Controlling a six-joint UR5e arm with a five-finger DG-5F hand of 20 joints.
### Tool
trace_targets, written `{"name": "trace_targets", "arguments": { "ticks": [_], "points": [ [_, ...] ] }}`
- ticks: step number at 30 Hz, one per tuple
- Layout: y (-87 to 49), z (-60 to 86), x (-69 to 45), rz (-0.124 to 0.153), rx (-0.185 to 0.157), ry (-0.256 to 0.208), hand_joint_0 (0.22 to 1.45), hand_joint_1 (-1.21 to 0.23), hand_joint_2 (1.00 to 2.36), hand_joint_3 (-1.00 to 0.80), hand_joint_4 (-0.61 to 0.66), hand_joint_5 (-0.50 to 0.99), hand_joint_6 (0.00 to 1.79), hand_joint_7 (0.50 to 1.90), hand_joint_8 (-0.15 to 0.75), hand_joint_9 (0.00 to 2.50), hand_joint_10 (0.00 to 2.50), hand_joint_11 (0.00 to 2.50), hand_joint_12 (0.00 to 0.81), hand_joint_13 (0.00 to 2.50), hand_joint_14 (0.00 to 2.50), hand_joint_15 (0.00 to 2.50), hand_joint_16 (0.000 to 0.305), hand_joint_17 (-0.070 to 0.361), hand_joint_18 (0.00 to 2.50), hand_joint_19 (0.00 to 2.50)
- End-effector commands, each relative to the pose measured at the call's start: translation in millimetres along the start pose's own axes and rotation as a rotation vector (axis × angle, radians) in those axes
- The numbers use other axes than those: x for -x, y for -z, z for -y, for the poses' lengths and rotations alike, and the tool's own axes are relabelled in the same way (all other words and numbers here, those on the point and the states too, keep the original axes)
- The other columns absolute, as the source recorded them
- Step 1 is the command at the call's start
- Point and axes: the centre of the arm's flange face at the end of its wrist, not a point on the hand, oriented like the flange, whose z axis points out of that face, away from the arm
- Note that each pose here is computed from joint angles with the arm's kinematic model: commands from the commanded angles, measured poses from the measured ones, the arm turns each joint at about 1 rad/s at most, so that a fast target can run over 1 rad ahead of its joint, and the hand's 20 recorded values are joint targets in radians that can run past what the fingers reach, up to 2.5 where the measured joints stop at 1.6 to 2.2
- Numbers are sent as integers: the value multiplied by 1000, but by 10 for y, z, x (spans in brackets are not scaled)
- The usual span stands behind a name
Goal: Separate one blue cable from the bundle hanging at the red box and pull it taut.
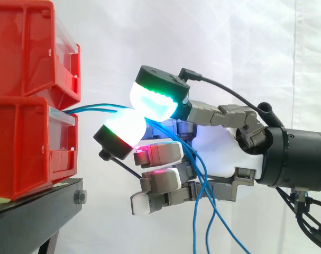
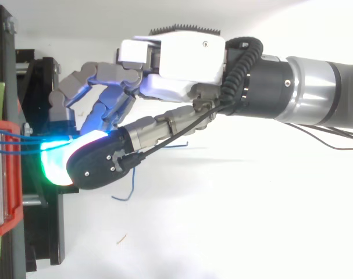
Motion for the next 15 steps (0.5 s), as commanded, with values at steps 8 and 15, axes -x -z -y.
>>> {"name": "trace_targets", "arguments": {
  "ticks": [8,15],
  "points": [
    [-5,-12,-8,-4,-1,17,536,-550,1000,-500,177,-228,881,862,272,937,352,1638,386,1111,19,1254,48,108,795,669],
    [92,147,-41,-11,-27,30,541,-355,1000,-500,168,-212,847,872,273,987,210,1665,384,1122,19,1249,48,108,804,673]
  ]
}}
